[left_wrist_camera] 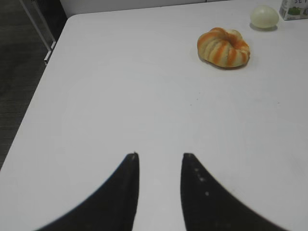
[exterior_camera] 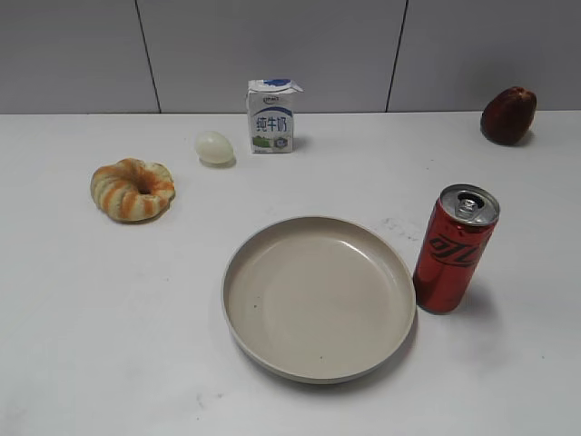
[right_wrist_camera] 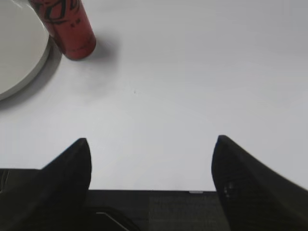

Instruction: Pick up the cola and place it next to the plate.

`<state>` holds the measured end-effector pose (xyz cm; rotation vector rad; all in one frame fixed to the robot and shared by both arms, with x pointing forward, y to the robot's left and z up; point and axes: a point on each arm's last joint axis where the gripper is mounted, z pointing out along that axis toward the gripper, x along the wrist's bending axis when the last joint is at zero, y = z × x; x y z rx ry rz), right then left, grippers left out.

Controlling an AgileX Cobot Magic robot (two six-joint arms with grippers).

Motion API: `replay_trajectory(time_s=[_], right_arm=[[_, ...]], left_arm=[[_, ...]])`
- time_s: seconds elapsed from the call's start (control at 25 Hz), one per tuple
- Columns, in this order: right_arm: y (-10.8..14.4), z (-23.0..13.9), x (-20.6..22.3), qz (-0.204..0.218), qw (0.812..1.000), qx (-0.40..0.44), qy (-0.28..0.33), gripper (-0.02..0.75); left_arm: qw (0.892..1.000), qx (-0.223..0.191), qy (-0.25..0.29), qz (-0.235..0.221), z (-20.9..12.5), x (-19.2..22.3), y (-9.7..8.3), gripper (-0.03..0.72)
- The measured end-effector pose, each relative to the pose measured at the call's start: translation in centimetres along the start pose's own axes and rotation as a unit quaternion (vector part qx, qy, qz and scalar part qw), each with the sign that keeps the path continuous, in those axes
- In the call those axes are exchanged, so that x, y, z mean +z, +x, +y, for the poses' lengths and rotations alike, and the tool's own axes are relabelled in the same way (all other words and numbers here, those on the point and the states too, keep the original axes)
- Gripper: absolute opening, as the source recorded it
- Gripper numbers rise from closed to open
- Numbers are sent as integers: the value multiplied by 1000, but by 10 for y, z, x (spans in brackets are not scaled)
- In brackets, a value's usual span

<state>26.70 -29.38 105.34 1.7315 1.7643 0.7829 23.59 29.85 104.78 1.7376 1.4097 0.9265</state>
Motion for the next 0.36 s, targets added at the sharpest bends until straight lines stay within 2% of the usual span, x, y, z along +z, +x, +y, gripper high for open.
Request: replay_trajectory(time_s=[0.36], right_arm=[[2,-22,-22,-6,992,-15,-129,587]], left_arm=[[1000,0,0,0,0,0,0,236]])
